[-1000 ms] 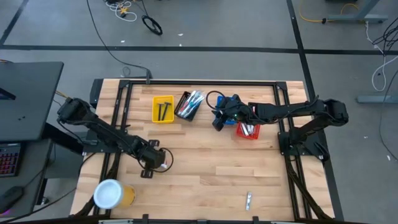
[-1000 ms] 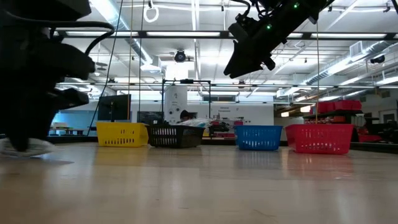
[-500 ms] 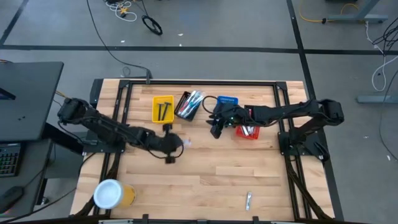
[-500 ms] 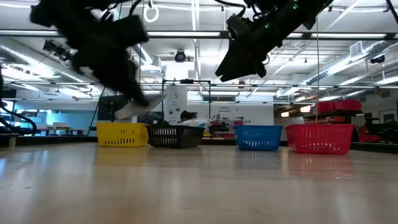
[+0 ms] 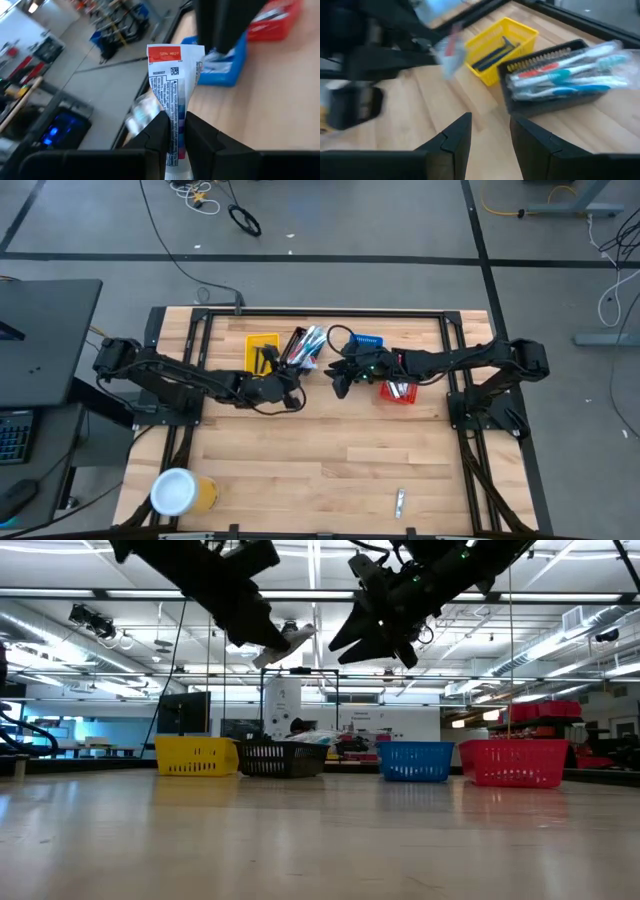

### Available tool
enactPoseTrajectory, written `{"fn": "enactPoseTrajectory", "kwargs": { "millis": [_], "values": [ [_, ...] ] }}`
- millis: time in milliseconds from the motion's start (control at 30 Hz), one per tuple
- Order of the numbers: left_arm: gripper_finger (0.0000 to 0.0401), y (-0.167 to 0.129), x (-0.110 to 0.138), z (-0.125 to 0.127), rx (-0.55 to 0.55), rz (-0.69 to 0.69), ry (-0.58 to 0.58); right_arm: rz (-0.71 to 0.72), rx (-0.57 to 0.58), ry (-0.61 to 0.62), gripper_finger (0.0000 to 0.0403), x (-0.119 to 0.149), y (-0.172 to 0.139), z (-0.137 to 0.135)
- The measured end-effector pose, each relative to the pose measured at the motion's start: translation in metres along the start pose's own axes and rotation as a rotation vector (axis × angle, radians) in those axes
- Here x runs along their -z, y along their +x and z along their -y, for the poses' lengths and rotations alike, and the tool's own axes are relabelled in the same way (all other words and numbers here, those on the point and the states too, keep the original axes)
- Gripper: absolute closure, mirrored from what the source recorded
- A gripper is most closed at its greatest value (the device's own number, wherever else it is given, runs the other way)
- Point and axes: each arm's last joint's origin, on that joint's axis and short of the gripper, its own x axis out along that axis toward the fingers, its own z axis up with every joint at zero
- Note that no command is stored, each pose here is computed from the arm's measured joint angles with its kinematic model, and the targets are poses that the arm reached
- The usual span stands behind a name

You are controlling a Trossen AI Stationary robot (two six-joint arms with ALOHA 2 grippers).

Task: Pick & Place Travel size toiletries
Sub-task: Put the blue toothpaste into the blue bin

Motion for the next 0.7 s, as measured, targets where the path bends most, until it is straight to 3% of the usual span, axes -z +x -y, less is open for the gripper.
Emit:
{"fn": "enactPoseTrajectory", "kwargs": {
  "millis": [333, 700],
  "values": [
    [0.0340, 0.006, -0.005, -0.007, -0.020, 0.041, -0.002, 0.149, -0.139, 0.034, 0.0258, -0.010, 0.008, -0.012],
    [0.0340, 0.006, -0.007, -0.006, 0.036, 0.067, 0.025, 0.246, -0.118, 0.005, 0.0258, -0.014, 0.015, -0.013]
  ]
}}
